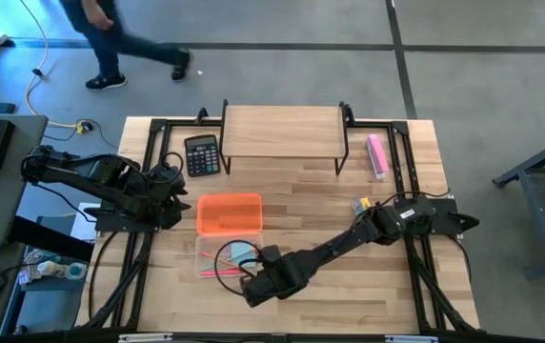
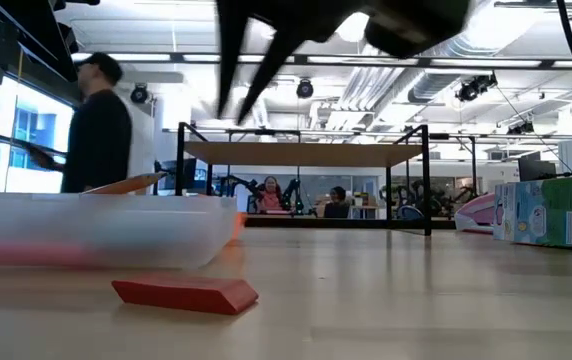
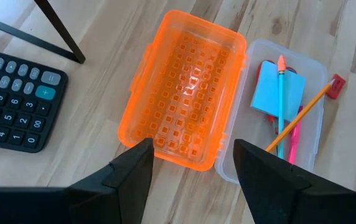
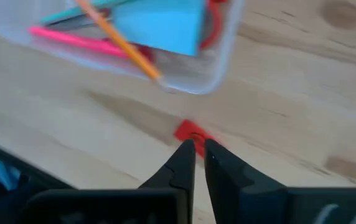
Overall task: Pack school essentials
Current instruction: Put the red eraser into the supply box
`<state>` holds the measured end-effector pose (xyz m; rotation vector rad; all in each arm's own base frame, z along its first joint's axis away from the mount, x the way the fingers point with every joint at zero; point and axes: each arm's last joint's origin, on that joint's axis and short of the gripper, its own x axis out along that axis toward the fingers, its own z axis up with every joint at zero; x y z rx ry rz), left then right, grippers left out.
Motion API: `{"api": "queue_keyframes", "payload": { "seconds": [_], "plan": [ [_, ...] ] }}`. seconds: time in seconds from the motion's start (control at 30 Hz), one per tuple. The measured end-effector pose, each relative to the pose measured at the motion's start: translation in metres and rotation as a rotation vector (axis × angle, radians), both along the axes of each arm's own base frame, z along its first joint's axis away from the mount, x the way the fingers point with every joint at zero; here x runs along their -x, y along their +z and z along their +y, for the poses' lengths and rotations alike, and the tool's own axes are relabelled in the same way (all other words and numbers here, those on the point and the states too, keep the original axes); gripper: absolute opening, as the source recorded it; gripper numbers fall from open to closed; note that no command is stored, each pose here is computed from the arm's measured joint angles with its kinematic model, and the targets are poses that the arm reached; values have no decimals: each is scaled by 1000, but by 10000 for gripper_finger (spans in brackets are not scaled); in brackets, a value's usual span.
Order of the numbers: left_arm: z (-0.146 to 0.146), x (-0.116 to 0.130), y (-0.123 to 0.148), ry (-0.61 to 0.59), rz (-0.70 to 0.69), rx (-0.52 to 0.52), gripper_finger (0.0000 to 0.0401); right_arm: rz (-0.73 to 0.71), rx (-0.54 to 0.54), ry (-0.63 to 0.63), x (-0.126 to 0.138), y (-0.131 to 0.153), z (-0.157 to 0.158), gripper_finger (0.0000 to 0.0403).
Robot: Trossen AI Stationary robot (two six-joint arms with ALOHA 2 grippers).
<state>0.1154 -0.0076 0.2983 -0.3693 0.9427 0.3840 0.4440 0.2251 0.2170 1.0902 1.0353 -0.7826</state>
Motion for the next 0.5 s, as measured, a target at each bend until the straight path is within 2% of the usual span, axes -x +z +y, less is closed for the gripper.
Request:
{"api": "queue_keyframes", "payload": {
  "seconds": [0.17,0.3,0.5],
  "plan": [
    [0,0,0,1,0,1,211,-66,14,114,-6,2,3,59],
    [0,0,0,2,0,2,211,-65,69,266,-7,-1,4,109],
    [0,0,0,3,0,2,211,-49,158,495,-13,-19,6,188]
  ]
}}
